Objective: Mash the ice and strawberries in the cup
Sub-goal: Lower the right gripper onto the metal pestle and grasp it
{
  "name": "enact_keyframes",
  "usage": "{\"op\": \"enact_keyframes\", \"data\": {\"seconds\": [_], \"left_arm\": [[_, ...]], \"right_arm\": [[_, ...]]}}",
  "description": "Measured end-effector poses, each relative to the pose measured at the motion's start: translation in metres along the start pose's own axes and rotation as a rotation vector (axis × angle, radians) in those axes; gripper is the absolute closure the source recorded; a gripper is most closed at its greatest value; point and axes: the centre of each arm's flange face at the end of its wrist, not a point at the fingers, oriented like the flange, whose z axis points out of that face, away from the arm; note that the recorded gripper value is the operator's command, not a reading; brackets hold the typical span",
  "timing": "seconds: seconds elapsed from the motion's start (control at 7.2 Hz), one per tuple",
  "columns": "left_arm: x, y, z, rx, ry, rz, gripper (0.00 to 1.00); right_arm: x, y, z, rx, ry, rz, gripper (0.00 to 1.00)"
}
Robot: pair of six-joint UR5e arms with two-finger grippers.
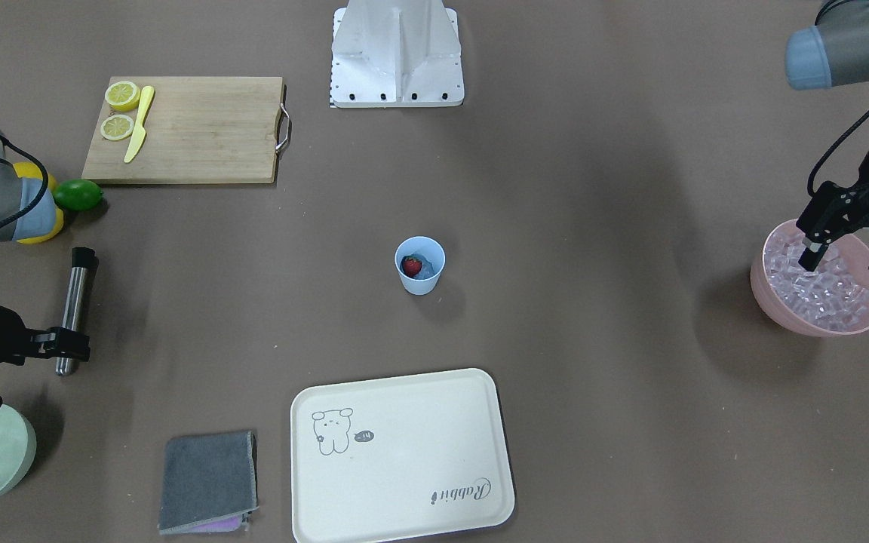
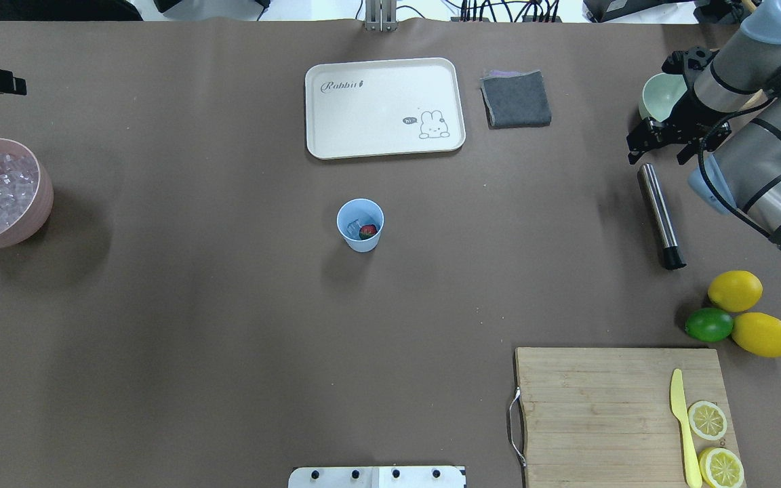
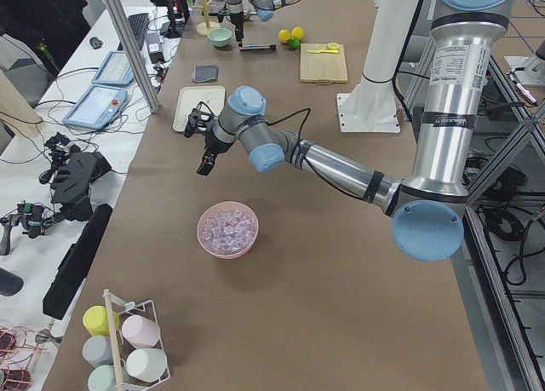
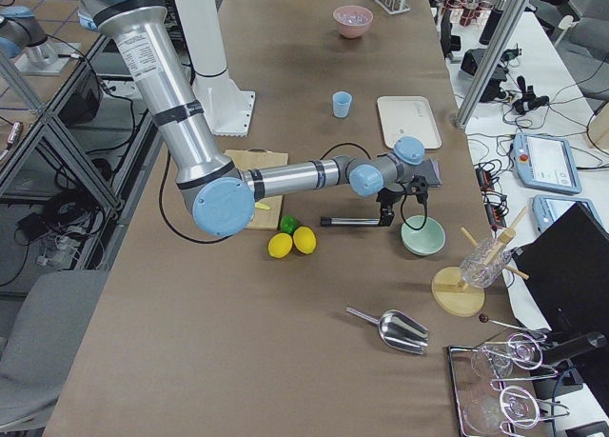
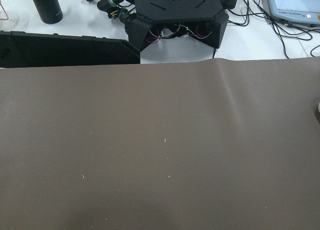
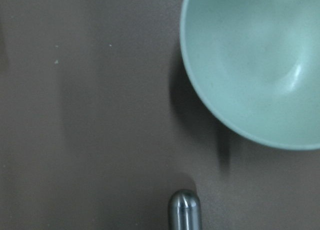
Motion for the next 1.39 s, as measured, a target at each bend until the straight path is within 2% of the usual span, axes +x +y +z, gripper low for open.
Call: {"op": "enact_keyframes", "data": {"seconds": [0.83, 0.97, 1.25, 1.39], "left_arm": [[0.006, -0.002, 0.003, 0.001, 0.004, 0.007, 0.02], [0.007, -0.002, 0.003, 0.001, 0.005, 0.007, 0.02], [0.007, -0.002, 0.003, 0.001, 0.007, 0.008, 0.02], [0.007, -0.001, 0.003, -0.001, 0.007, 0.008, 0.02]], "right_arm": [[0.006, 0.012, 0.023, -0.011, 0.027, -0.020, 0.00], [0.008, 0.013, 0.025, -0.012, 0.028, -0.019, 0.08], [0.012, 0.015, 0.026, -0.009, 0.036, -0.015, 0.48], [0.015, 0.015, 0.027, -0.009, 0.040, -0.013, 0.52]]}}
